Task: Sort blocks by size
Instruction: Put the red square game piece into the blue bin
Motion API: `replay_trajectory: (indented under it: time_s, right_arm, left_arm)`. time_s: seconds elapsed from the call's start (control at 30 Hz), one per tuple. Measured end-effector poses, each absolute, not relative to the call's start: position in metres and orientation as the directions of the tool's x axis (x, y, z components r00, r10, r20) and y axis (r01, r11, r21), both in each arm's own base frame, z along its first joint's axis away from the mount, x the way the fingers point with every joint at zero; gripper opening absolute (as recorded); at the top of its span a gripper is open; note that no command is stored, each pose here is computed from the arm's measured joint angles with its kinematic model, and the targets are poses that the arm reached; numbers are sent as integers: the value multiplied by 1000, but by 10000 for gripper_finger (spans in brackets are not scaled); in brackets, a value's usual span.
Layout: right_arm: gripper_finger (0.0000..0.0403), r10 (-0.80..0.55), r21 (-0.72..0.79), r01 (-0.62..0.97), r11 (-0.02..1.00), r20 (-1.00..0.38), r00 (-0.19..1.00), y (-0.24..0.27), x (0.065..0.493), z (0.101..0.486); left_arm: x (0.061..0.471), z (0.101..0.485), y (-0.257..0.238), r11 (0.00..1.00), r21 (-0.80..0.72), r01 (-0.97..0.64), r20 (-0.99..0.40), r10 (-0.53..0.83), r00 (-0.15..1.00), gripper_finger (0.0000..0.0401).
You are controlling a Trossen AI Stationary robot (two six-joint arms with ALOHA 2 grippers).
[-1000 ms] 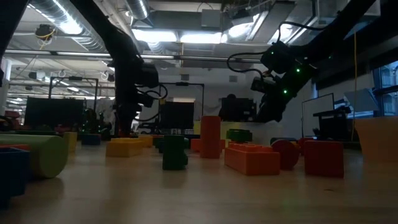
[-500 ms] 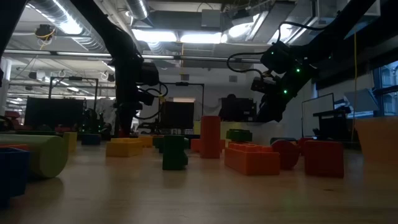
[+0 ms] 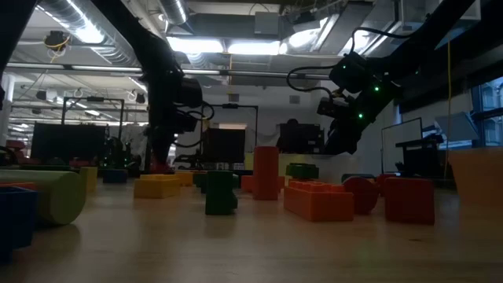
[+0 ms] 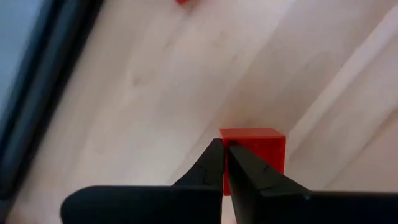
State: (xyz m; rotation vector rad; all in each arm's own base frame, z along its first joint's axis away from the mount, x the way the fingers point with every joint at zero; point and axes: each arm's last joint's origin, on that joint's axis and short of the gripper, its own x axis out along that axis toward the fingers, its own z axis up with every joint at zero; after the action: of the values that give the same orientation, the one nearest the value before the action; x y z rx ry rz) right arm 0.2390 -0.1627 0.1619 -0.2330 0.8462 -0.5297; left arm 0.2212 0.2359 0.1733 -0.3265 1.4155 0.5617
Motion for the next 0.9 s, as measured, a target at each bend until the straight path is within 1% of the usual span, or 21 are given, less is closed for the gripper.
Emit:
replay_trajectory:
  time_s: [0.13,0.23,0.33,0.43,0.53,0.6,0.63,0.73,0.8,0.9]
  right_arm:
    - [112,-532,-399,351,847,-649,544,-163,239,162]
    - [112,-532,-400,351,847,-649,544,-163,239,162]
    - [112,-532,-400,351,847,-649,544,-163,239,162]
    - [112,-532,-400,351,847,-649,544,-163,239,162]
    - [112,-532,-400,351,847,-649,544,-163,239,162]
    - [112,-532,-400,351,847,-649,544,-163,239,162]
    - [112,-532,-400,351,847,-649,544,-163,239,162]
    - [112,-532,-400,351,847,-649,544,-163,239,162]
    - [112,-532,-400,352,847,-649,544,-163,239,162]
    - [112,-532,-400,351,847,-649,544,-163,239,162]
  left_arm:
    - [224,180,232,832,20,-554,-992,84,91,1]
    - [227,193,224,830,-54,-555,-997,-15,76,1]
    - [233,211,207,835,-143,-532,-989,-146,37,0]
    - [238,228,181,835,-224,-503,-961,-275,-28,0]
    - [240,243,148,835,-264,-483,-930,-354,-104,0]
    - [242,252,125,841,-250,-479,-917,-365,-162,0]
    - [244,256,114,844,-238,-481,-920,-355,-167,0]
    - [246,266,81,852,-223,-474,-937,-321,-135,0]
    - [246,270,59,855,-203,-477,-940,-307,-149,0]
    - [247,272,27,836,-154,-526,-943,-283,-174,0]
